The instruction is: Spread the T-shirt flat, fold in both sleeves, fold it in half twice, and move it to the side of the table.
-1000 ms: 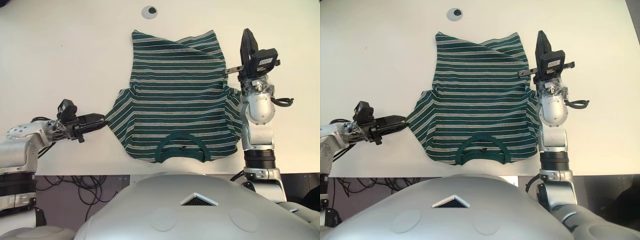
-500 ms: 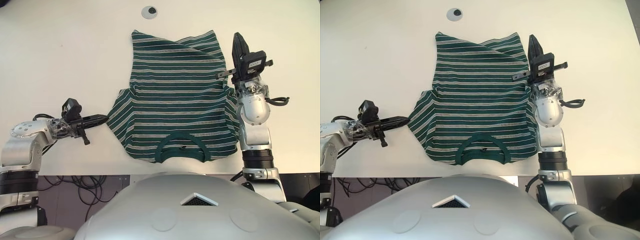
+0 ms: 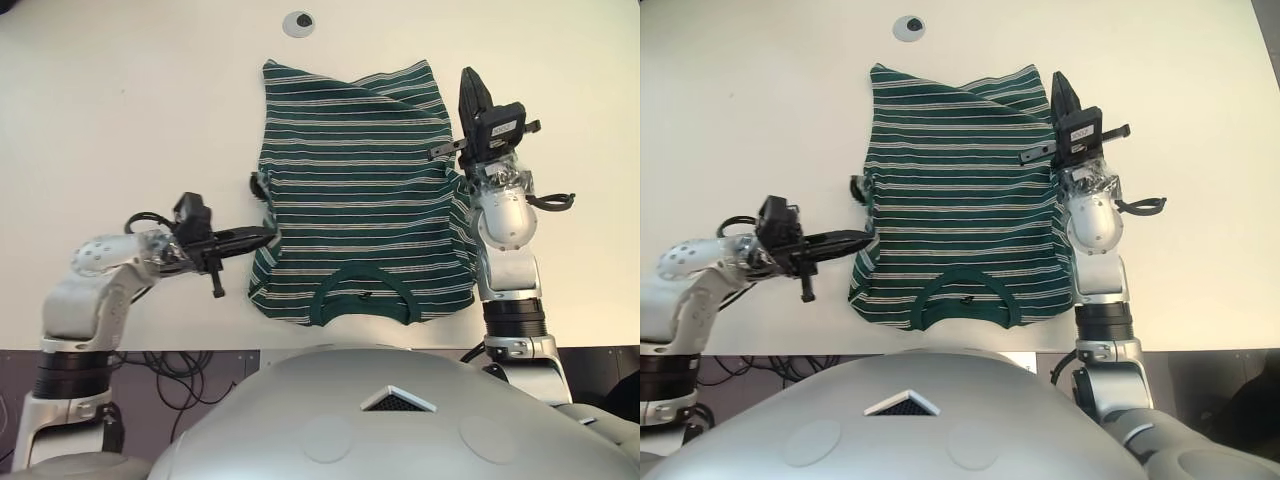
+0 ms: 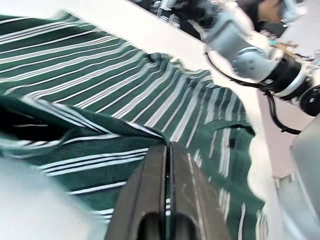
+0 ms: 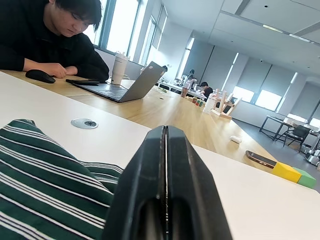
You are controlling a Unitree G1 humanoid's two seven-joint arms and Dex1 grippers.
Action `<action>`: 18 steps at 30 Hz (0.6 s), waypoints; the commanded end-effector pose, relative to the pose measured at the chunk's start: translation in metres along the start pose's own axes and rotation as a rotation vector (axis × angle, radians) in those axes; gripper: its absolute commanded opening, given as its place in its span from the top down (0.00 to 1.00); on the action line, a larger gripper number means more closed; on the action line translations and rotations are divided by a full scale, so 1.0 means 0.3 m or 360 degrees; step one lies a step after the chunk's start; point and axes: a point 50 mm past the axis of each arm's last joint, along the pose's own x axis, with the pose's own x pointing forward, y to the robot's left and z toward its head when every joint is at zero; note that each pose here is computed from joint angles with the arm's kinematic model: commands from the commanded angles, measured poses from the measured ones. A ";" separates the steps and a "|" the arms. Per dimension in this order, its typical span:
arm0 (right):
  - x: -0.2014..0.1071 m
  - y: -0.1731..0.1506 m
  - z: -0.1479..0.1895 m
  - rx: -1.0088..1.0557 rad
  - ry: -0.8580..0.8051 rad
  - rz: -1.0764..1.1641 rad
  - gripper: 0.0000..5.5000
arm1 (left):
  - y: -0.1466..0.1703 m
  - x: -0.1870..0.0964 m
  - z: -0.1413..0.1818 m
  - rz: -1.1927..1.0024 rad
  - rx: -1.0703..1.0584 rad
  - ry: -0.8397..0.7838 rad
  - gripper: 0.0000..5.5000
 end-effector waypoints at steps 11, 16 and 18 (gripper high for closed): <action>-0.038 -0.072 0.072 0.0422 0.0004 -0.0089 0.86 | -0.009 0.171 -0.093 0.0075 0.0250 0.0411 0.81; -0.263 -0.142 -0.030 0.0395 0.0693 0.0053 0.69 | -0.006 0.218 -0.066 0.0145 0.0318 0.0226 0.78; -0.343 -0.177 -0.035 0.0437 0.0866 0.0039 0.63 | -0.022 0.235 -0.037 0.0090 0.0286 0.0063 0.78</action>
